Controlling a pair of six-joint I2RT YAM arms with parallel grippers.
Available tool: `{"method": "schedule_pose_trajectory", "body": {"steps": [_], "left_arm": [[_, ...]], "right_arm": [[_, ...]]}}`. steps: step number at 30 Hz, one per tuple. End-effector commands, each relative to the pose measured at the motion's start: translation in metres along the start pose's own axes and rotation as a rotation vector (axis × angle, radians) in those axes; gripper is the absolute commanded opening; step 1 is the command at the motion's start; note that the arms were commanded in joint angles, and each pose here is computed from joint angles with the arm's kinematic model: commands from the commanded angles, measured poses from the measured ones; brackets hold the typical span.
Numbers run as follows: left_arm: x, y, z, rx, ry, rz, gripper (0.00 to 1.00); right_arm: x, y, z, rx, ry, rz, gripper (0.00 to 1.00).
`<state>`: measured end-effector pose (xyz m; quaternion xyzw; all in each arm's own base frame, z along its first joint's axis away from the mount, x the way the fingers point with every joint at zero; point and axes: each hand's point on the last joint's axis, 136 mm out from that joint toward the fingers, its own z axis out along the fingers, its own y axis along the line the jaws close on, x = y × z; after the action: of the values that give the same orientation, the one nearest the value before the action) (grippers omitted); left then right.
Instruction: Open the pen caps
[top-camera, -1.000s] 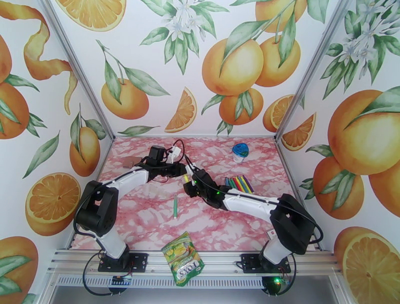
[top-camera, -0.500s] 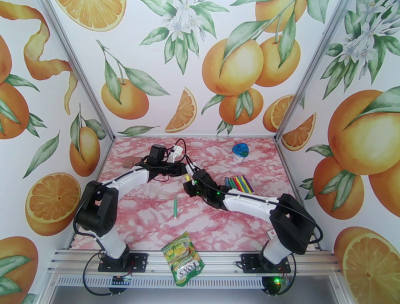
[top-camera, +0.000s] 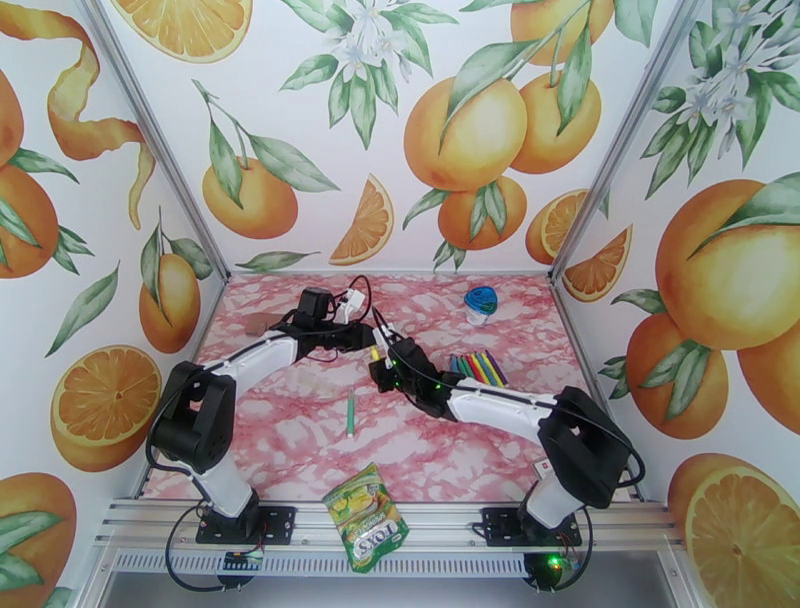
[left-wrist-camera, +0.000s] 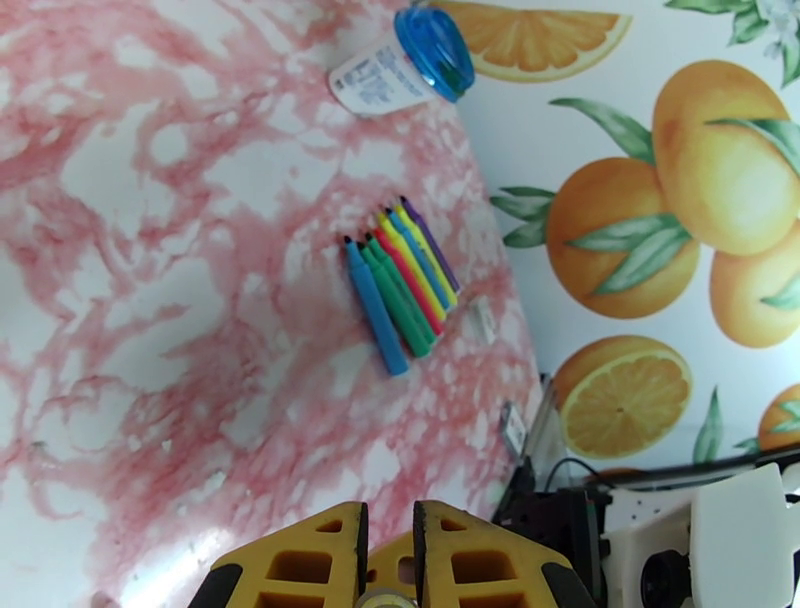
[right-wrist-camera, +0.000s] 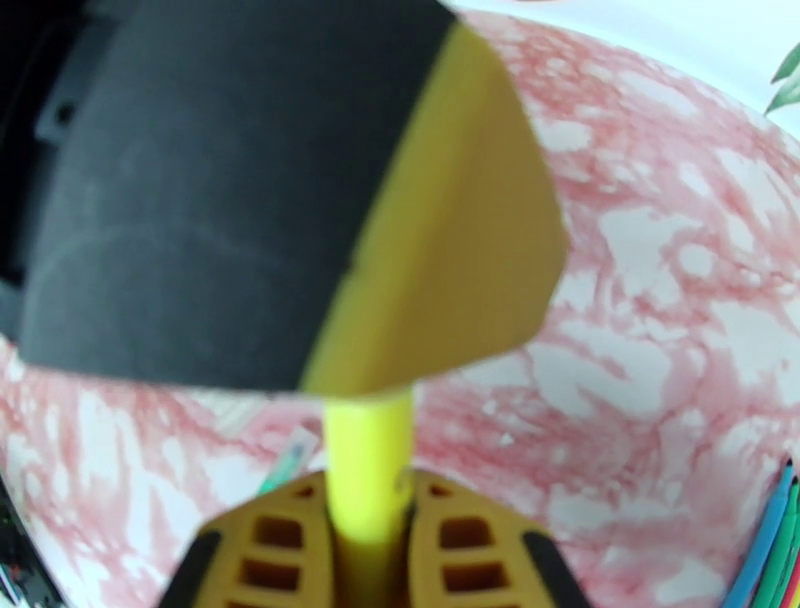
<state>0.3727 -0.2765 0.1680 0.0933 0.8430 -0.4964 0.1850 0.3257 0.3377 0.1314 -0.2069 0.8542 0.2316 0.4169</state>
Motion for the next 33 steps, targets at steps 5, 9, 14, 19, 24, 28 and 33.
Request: {"method": "schedule_pose_trajectory", "body": {"steps": [5,9,14,19,24,28,33], "left_arm": [[-0.060,0.008,-0.032,-0.055,-0.182,-0.015,0.00],[-0.072,0.015,-0.046,-0.082,-0.236,-0.042,0.00],[-0.088,0.018,-0.059,-0.075,-0.294,-0.072,0.00],[-0.096,0.019,-0.068,-0.087,-0.315,-0.071,0.00],[-0.085,0.034,-0.089,-0.273,-0.279,-0.016,0.00],[-0.068,0.051,-0.114,-0.472,-0.231,0.037,0.00],[-0.046,0.080,-0.148,-0.726,-0.174,0.059,0.00]], "right_arm": [[0.021,0.010,-0.008,-0.042,0.041,-0.069,0.03],[0.023,0.012,-0.009,-0.048,0.035,-0.082,0.02],[0.027,0.013,-0.009,-0.046,0.028,-0.100,0.01],[0.026,0.010,-0.014,-0.034,0.010,-0.101,0.01],[0.022,-0.003,-0.020,0.030,-0.005,-0.096,0.02],[0.019,-0.024,-0.022,0.095,-0.007,-0.041,0.02],[0.016,-0.055,-0.023,0.177,0.003,0.041,0.03]]}}
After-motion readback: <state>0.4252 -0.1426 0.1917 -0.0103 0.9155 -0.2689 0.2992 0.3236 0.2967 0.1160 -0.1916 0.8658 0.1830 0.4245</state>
